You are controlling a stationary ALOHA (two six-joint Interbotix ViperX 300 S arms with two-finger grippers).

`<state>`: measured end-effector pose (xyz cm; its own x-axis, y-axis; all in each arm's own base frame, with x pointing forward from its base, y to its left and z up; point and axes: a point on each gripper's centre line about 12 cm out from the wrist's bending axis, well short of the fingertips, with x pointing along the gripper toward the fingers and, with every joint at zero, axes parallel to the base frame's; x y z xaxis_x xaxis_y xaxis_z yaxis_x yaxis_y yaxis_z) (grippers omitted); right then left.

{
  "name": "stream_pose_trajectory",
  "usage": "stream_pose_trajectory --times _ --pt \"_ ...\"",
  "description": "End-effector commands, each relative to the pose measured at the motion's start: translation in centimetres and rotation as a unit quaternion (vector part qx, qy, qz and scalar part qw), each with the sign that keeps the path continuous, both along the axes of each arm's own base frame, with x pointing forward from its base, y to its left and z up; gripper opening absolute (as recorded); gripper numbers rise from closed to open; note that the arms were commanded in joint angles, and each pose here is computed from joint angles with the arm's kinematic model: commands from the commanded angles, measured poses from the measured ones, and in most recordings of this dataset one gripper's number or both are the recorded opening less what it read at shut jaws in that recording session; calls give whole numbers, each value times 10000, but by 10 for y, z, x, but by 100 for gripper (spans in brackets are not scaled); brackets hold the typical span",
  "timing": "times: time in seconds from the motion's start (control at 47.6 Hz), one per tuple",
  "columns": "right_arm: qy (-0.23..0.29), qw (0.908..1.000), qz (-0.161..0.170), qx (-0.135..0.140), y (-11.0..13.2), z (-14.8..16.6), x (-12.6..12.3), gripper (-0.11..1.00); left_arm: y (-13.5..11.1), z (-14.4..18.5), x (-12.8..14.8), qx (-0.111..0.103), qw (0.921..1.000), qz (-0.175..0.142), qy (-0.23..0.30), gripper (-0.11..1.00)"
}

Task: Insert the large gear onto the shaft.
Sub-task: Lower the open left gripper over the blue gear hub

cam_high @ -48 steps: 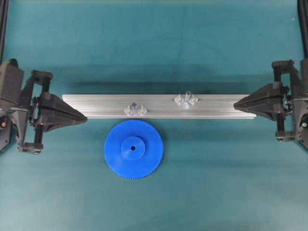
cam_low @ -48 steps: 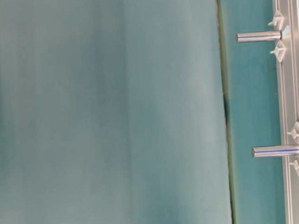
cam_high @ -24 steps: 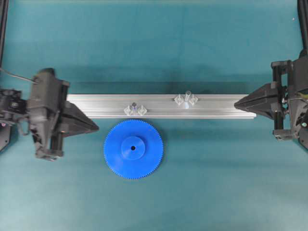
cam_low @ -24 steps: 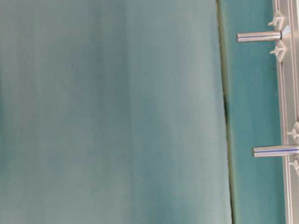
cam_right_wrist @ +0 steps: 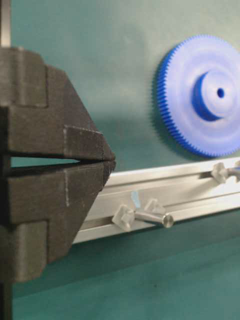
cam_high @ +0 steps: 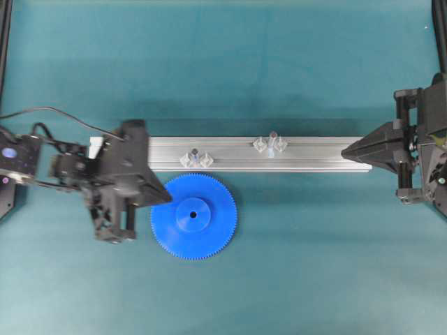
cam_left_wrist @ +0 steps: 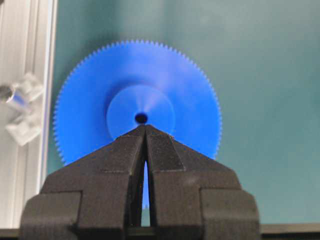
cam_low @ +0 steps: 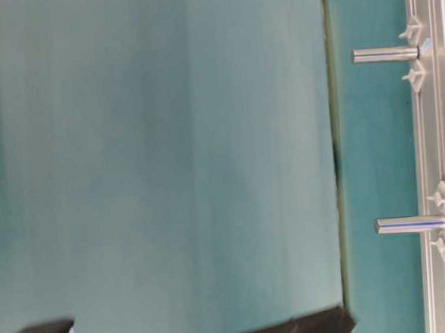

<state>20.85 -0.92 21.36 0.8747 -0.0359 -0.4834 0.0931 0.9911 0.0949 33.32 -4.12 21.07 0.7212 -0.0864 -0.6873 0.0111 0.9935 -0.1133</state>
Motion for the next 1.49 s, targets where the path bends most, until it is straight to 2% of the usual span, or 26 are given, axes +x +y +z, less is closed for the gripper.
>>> stream_pose_trajectory --times 0.0,0.42,0.609,0.945,1.175,1.469 --pt "-117 9999 -29 35 -1 8 4 5 -5 8 12 -5 9999 -57 -92 1" --pt "-95 9999 -55 70 -1 6 3 5 -11 -4 45 98 9974 -47 713 1" --pt "-97 9998 -89 117 -1 5 2 5 -11 -16 52 187 9908 -36 1340 1" --pt "-97 9998 -85 123 -1 3 0 5 -13 -26 68 269 9803 -19 1955 1" --pt "-105 9998 -90 130 -1 2 -1 5 -14 -37 75 320 9764 -56 2137 1" --pt "-115 9997 -115 176 0 0 -4 5 -15 -49 78 388 9755 -150 2159 1"
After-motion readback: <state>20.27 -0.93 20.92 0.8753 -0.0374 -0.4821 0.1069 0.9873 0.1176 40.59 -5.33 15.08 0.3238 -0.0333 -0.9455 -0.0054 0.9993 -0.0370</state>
